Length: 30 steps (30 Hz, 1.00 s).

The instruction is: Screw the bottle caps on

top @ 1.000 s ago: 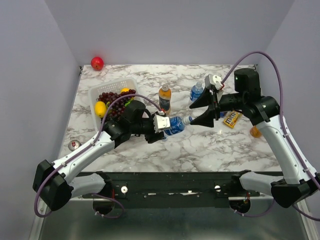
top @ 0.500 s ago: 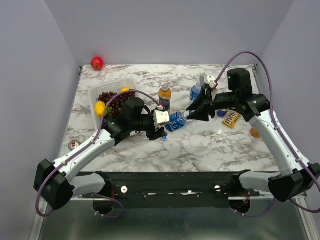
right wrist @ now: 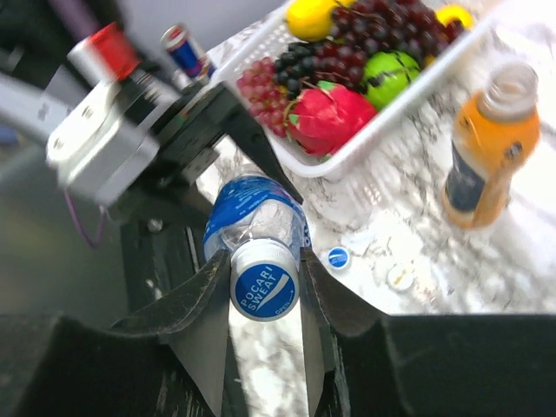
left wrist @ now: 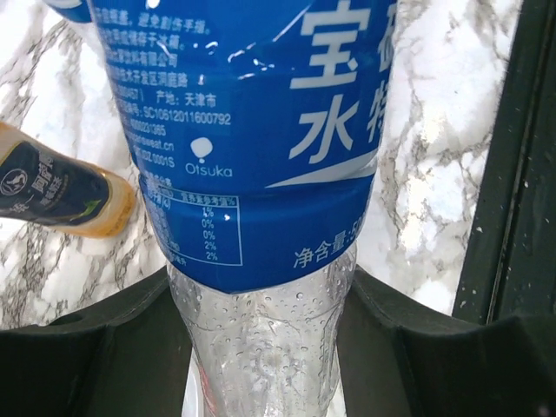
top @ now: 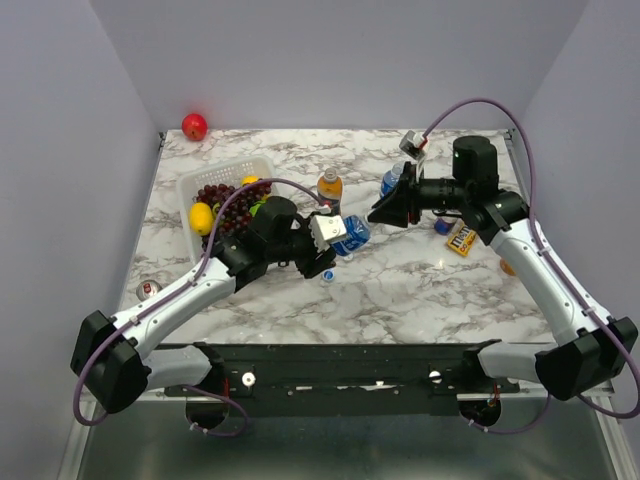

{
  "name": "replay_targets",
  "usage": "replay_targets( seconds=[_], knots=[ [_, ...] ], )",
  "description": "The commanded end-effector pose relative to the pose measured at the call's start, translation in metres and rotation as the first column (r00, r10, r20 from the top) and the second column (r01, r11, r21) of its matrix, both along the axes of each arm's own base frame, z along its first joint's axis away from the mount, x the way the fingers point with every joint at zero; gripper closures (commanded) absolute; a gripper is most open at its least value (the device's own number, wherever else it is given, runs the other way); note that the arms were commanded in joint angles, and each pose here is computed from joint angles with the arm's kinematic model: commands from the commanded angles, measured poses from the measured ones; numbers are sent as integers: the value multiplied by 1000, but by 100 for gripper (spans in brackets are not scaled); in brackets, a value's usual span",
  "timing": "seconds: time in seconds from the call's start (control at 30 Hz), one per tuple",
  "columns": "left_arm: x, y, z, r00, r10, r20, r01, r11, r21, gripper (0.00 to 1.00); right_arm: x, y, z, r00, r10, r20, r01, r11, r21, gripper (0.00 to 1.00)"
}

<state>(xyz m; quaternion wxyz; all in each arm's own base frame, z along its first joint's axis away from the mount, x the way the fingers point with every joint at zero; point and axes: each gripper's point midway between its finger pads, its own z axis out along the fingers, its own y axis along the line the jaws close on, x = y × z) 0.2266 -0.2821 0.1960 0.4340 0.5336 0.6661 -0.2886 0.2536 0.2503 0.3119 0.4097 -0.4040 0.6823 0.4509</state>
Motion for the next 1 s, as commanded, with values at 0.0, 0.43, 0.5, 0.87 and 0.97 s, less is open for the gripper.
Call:
replay_targets(
  seconds=[0.0, 0.43, 0.5, 0.87, 0.97],
  knots=[
    [34, -22, 42, 959, 208, 193, -192, 976, -99, 100, 43, -5, -34, 843, -383, -379, 376, 922, -97, 100],
    [16, 2, 28, 997, 65, -36, -70, 987, -145, 100, 43, -33, 64, 997, -81, -1, 80, 983, 166, 36],
    [18, 2, 39, 999, 44, -32, -48, 984, -170, 100, 21, -32, 58, 995, 41, 95, -56, 985, 164, 35],
    [14, -14, 60, 996, -84, -14, 80, 974, -214, 100, 5, -13, 56, 982, 148, 115, -171, 961, 218, 30],
    [14, -15, 59, 996, -90, -21, 83, 973, -213, 100, 7, -9, 59, 981, 151, 120, -175, 957, 229, 30]
  ],
)
